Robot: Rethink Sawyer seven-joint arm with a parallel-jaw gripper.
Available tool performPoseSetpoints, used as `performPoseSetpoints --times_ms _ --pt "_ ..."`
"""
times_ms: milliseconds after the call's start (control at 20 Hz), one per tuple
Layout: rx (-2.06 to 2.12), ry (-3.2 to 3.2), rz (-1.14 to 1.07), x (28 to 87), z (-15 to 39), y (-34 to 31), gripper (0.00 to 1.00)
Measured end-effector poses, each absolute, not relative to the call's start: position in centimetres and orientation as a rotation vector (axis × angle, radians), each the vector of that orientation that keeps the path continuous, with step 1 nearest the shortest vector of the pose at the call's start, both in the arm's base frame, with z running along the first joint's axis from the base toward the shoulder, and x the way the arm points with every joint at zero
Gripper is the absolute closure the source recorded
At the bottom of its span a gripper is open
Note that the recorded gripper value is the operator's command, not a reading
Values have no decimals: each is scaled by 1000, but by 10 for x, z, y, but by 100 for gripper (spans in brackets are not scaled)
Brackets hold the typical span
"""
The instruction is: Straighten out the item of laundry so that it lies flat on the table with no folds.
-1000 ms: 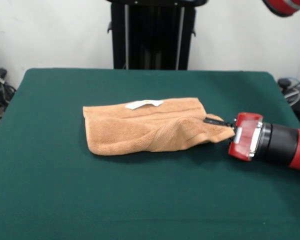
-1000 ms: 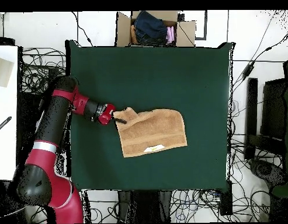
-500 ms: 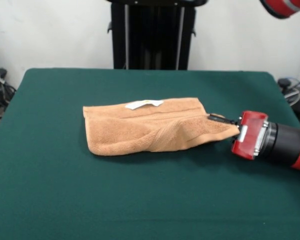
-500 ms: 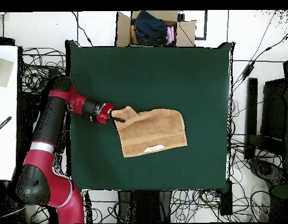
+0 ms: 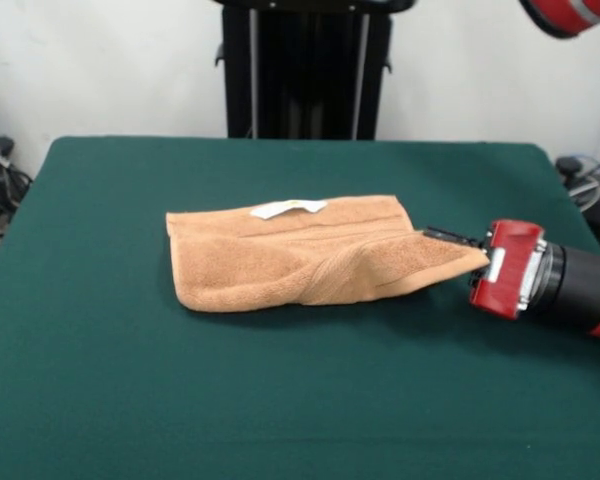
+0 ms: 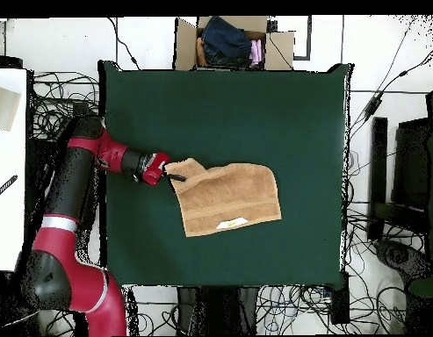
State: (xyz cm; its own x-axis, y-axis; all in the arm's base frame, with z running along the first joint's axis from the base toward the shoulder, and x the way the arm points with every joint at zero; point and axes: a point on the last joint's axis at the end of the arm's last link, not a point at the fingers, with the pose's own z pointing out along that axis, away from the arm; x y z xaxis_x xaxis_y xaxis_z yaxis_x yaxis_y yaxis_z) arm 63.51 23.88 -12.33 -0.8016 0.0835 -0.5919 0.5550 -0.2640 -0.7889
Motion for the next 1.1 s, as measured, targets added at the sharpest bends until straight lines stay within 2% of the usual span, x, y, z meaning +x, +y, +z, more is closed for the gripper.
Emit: performPoseSetpoints --times_ms 1100 --pt "723 1665 -2125 653 -121 238 100"
